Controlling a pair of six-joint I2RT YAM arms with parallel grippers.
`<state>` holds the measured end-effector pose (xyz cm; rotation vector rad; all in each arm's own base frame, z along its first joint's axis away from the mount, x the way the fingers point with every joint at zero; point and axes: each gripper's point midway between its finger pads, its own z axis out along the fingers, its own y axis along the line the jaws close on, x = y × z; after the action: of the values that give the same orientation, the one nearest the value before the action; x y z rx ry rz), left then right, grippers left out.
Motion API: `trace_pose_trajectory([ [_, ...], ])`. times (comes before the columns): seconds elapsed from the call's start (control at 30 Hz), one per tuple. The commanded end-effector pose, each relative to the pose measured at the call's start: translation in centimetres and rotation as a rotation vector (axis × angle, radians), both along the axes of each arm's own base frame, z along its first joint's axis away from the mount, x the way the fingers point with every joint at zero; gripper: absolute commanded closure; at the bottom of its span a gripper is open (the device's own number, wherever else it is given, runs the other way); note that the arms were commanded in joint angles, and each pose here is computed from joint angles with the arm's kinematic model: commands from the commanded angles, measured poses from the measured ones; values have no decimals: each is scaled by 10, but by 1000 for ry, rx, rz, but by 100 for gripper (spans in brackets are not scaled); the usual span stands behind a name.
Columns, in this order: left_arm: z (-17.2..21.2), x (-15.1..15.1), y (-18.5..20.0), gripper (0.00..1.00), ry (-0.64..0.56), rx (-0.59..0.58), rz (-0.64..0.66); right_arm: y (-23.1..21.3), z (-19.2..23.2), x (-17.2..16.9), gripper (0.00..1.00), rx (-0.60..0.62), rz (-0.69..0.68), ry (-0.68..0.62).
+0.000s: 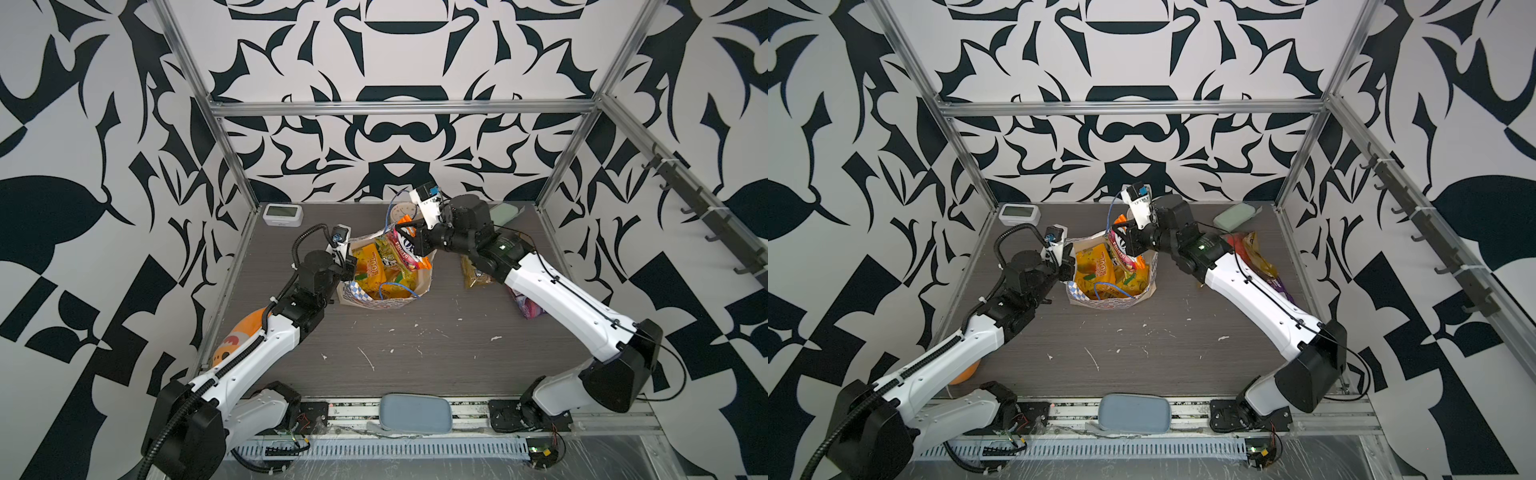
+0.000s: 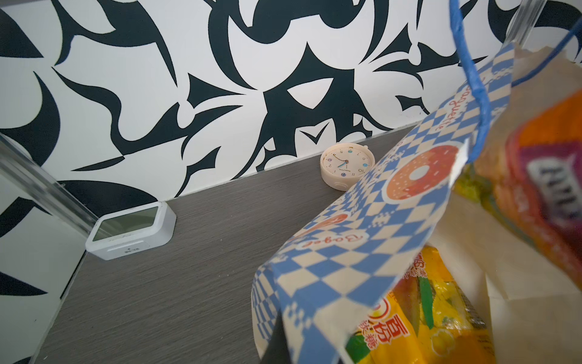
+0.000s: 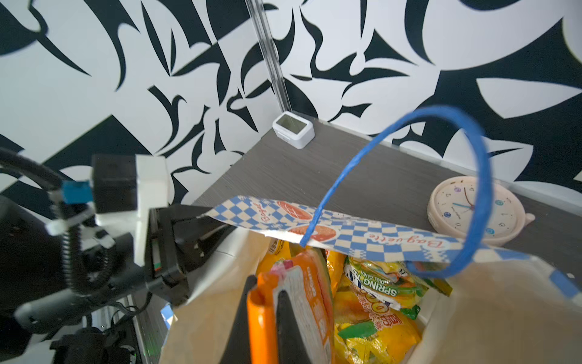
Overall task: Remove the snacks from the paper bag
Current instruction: 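Grasp the orange Fox's packet and lift it out of the bag, then carry the orange packet beside the other packets and lower it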
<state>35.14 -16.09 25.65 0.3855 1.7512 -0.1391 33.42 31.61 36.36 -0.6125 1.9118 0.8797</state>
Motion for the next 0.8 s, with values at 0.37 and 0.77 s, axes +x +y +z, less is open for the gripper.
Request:
trace_pose_trajectory([
  [0.37,44,11,10,100,-123,-59,87,-116,84,-15,100,168,-296,-87],
  [0.77,37,15,6,100,-104,-74,84,-155,-81,-11,100,-17,-405,312],
])
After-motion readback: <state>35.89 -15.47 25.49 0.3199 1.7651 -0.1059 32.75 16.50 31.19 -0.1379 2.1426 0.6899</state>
